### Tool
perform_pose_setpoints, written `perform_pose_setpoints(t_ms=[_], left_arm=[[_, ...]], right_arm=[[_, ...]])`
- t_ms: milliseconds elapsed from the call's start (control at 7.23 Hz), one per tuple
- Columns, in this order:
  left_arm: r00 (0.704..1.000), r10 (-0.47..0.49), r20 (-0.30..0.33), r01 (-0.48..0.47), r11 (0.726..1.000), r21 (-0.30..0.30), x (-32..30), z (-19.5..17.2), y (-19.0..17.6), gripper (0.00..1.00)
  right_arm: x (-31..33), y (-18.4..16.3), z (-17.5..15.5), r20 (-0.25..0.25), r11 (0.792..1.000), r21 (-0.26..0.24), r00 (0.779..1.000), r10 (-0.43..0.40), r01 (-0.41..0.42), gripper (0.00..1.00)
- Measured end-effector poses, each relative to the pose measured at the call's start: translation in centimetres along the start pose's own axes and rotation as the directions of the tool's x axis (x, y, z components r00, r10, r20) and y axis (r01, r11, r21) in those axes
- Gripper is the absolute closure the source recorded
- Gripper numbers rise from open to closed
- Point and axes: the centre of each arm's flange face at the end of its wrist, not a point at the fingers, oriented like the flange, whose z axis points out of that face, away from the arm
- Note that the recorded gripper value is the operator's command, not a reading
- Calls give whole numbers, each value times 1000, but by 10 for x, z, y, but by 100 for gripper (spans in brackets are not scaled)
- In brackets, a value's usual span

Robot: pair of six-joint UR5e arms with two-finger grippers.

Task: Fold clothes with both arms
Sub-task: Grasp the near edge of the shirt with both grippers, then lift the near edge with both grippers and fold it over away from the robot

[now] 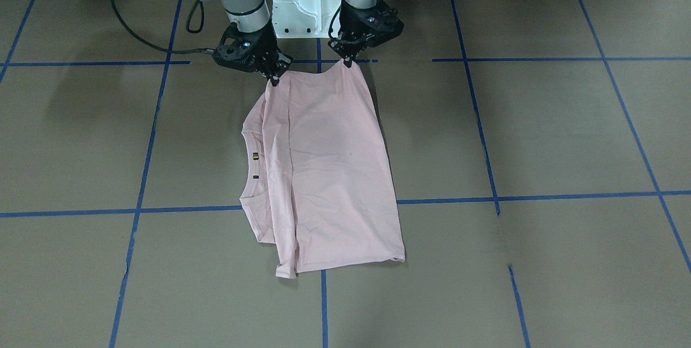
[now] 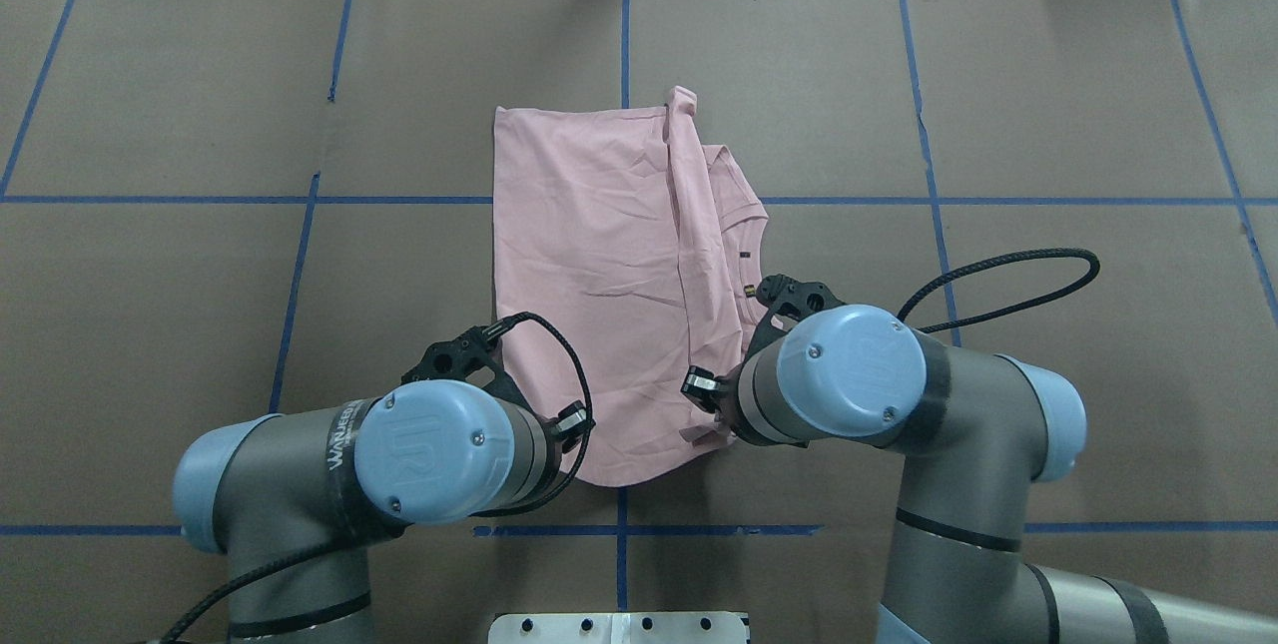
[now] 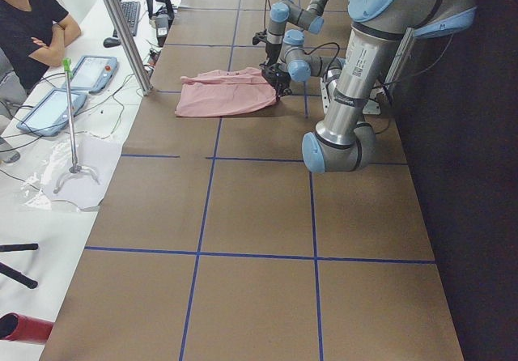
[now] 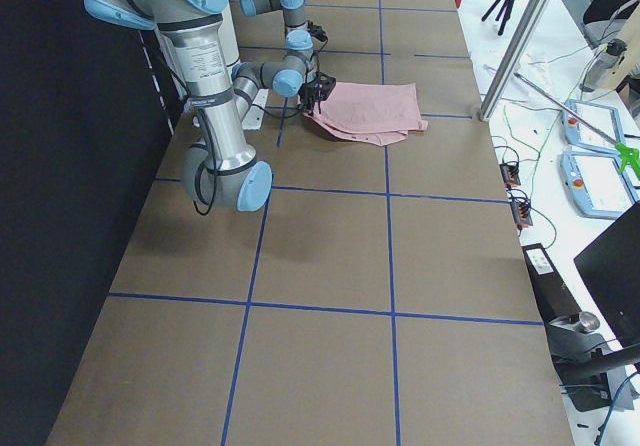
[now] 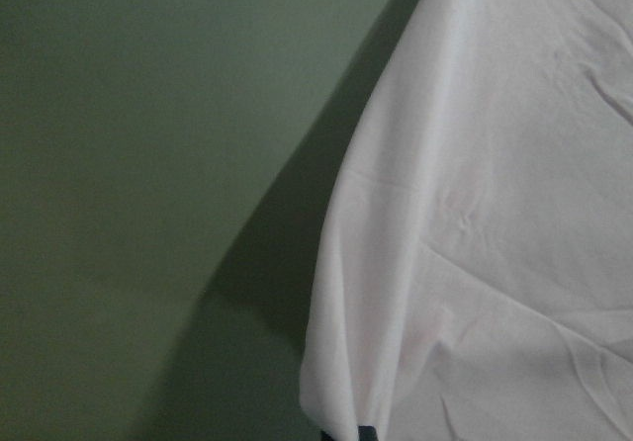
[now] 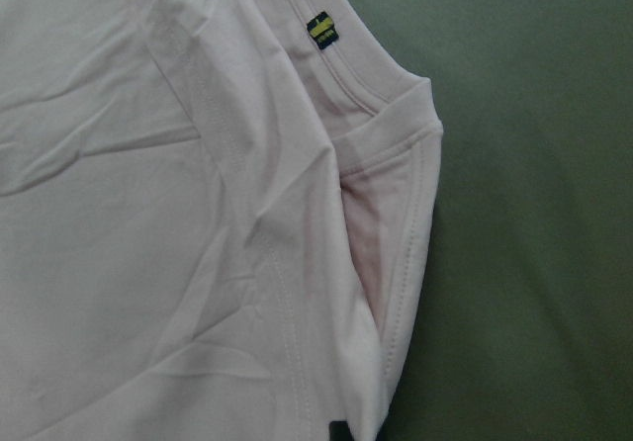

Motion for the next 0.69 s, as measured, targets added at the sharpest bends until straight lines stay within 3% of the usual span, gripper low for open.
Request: perform_pose_setpoints(t_ms=[415, 692], left_arm=[[999, 16, 42, -14, 998, -63, -21, -27, 15, 100], [1000, -14, -9, 14, 999, -42, -6, -23, -13, 100]], right_arm=[[5, 14, -18, 36, 1000, -25, 999, -18, 19, 100], [-10, -17, -29, 69, 1000, 20, 998, 9, -10, 100]])
